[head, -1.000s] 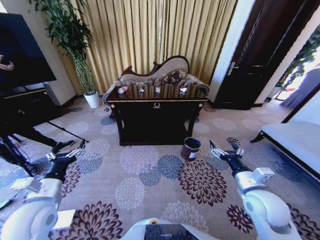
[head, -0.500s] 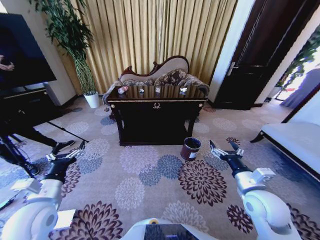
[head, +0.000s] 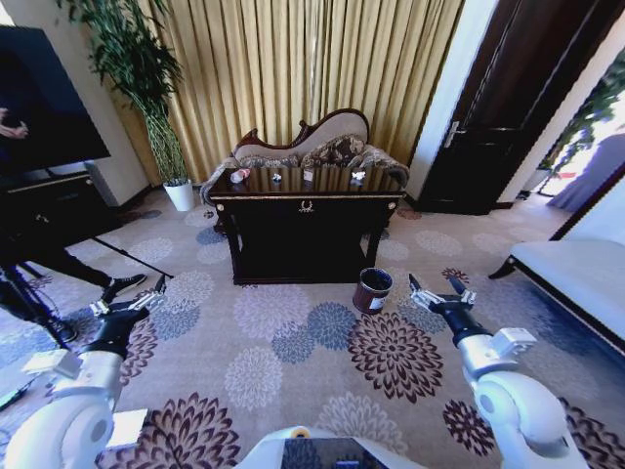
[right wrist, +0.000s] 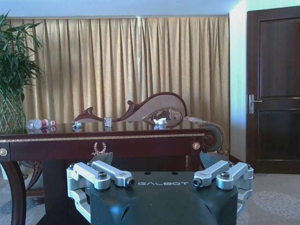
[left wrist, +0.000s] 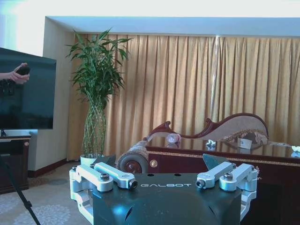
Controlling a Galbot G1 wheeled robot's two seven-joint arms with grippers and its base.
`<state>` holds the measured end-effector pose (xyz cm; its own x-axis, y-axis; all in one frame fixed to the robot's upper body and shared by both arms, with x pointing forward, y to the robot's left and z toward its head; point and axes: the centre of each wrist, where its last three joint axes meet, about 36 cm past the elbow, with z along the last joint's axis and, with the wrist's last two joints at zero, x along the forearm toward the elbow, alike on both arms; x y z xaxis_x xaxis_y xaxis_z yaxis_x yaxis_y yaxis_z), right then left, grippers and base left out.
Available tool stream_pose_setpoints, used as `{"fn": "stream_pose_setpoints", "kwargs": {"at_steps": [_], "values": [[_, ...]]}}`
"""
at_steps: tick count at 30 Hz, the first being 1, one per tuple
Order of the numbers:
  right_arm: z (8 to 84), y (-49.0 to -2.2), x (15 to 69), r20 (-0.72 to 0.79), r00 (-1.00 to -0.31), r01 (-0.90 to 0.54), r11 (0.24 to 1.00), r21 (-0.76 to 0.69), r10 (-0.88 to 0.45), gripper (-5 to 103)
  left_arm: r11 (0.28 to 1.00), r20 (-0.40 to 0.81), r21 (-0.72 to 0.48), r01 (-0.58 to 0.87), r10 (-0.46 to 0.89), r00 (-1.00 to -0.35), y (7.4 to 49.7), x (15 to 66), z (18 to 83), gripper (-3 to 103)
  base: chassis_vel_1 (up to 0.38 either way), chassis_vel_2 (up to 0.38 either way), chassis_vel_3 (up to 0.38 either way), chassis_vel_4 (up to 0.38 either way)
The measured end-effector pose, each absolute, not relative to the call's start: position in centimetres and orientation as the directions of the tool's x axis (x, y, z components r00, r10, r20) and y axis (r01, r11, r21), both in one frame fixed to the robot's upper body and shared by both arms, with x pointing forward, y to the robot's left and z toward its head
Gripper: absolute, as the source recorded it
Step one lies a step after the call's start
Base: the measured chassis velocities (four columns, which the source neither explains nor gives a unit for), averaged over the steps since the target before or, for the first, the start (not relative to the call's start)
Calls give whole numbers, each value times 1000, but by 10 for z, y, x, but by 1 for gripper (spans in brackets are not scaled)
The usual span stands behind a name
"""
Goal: Move to the front of the table and place the trash on the table into the trash bin.
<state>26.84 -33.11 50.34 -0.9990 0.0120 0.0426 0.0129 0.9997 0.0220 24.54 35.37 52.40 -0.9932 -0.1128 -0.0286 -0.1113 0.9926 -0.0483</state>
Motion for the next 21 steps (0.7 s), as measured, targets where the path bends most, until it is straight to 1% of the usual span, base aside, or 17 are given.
{"fn": "stream_pose_setpoints", "kwargs": {"at_steps": [18,21], "values": [[502,-331,268,46,-999,12,1000,28,10,100,993,-32,-37,-111,-112,-993,352,243,522,100,0,0,0,0],[501,-331,267,46,-999,12,1000,28,10,100,993,-31,-38,-110,-111,-993,351,243,521,100,-49,85,70,-53]]}}
